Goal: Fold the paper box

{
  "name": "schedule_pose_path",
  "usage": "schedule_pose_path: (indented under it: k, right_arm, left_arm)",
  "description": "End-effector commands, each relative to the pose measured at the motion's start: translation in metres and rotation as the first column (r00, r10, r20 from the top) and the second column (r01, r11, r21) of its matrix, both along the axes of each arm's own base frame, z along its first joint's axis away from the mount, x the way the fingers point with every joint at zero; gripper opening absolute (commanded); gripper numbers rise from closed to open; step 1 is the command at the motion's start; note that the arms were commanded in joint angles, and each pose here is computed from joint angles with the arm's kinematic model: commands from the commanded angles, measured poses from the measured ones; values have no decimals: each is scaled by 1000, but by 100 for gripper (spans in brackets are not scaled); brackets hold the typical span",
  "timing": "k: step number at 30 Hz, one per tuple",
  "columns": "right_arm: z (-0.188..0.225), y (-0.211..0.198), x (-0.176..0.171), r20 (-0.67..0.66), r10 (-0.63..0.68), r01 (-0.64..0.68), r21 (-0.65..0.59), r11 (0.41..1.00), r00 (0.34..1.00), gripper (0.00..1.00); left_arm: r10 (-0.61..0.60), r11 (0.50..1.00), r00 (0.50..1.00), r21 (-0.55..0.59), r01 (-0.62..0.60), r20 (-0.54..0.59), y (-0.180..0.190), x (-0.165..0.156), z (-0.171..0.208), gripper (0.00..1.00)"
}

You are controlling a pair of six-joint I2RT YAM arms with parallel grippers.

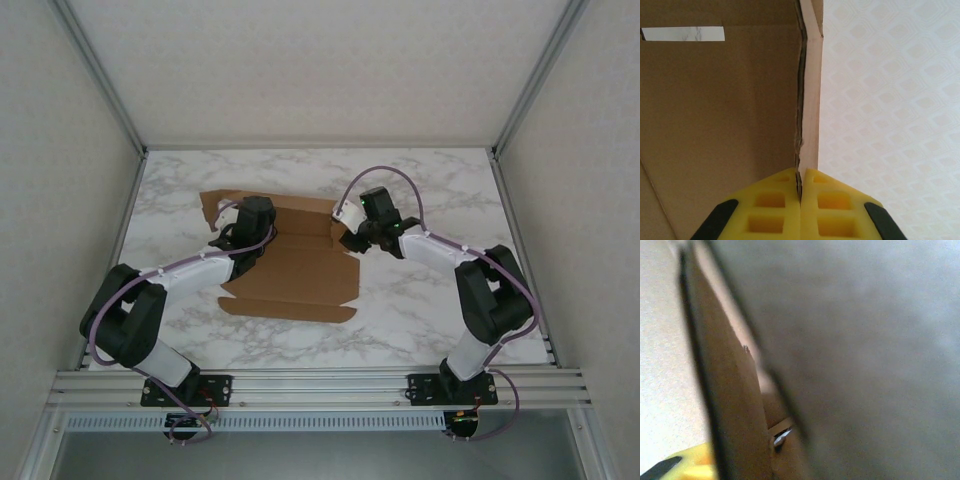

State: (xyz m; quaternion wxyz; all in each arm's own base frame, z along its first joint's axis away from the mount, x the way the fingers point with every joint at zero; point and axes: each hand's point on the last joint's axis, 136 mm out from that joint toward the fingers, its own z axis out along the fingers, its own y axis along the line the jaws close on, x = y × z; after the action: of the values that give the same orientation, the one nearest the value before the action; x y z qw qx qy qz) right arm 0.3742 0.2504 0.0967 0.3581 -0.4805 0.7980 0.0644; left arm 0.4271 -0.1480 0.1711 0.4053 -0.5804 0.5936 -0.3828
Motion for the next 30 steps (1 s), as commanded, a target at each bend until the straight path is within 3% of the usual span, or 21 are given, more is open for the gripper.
schedule_pose_path:
  k: [1, 18, 25, 30]
  right_arm:
    - [-15, 2, 5, -14, -64, 64, -27, 998, 998, 36]
    - [-15, -1, 12, -20, -221, 221, -5, 975, 975, 23]
    - [-24, -9, 14, -32, -406, 404, -44, 914, 913, 28]
    - [-26, -20, 19, -20, -566, 564, -68, 823, 824, 30]
  left_arm:
    - [-23, 998, 986, 59, 33, -166, 2, -17, -49, 0]
    - [-25, 999, 986, 41, 32, -163, 2, -20, -46, 0]
    - [-15, 999, 985, 27, 20, -174, 1, -17, -47, 0]
    - [-5, 1000, 984, 19, 8, -179, 1, -17, -48, 0]
